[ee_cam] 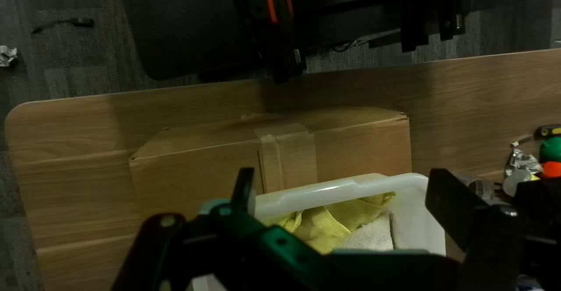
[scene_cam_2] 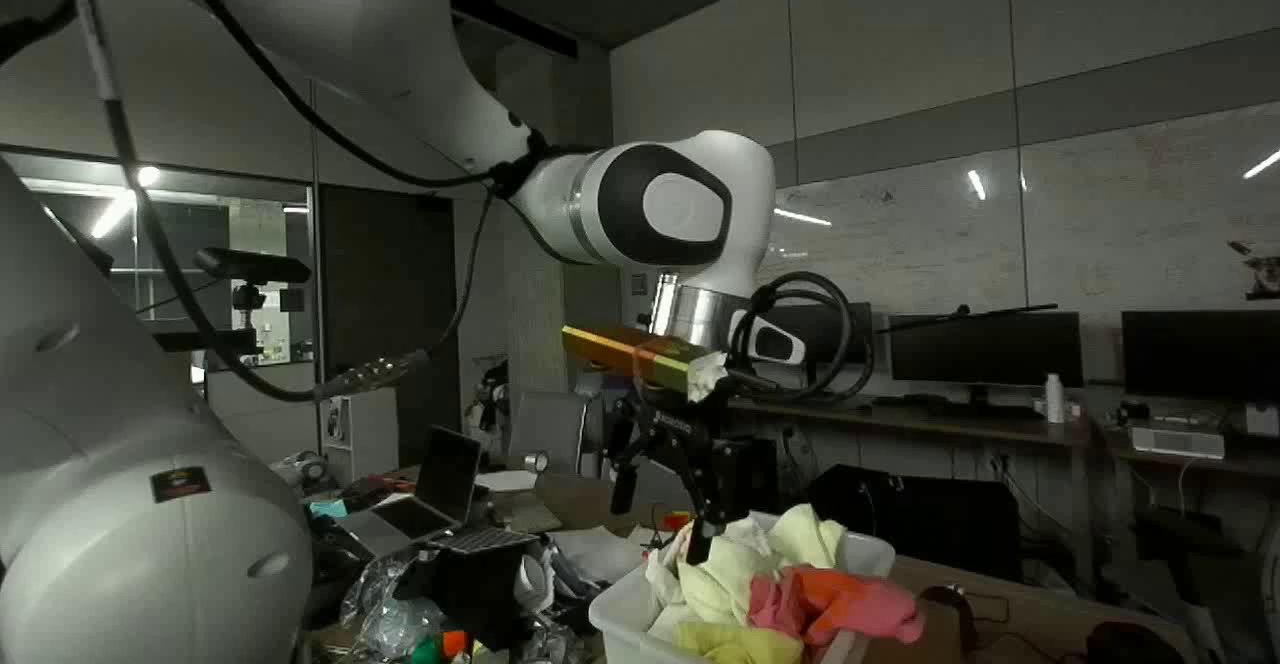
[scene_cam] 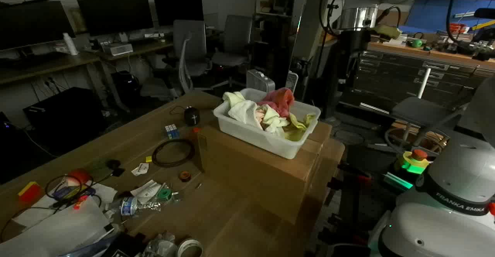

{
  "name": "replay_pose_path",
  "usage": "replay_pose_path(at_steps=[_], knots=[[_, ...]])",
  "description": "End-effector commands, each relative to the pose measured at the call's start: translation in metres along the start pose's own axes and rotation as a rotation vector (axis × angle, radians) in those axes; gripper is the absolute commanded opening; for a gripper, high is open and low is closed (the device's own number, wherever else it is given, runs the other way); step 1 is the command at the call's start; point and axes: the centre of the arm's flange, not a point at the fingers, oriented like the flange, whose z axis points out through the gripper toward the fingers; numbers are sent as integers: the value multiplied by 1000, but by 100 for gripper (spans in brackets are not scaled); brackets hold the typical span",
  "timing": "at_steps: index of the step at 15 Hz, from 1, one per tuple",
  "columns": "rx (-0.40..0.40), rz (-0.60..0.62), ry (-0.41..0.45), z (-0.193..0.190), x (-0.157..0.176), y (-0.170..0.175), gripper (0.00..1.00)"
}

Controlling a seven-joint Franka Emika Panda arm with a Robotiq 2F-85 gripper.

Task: Remove the towels from the basket.

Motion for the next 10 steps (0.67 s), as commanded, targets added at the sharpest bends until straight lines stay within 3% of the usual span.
replay_pose_path(at_steps=[1,6,10], knots=[[-1,0,2,-1,0,0,100],[-21,-18,32,-5,9,-4,100],[-79,-60,177,-17,45,-27,100]])
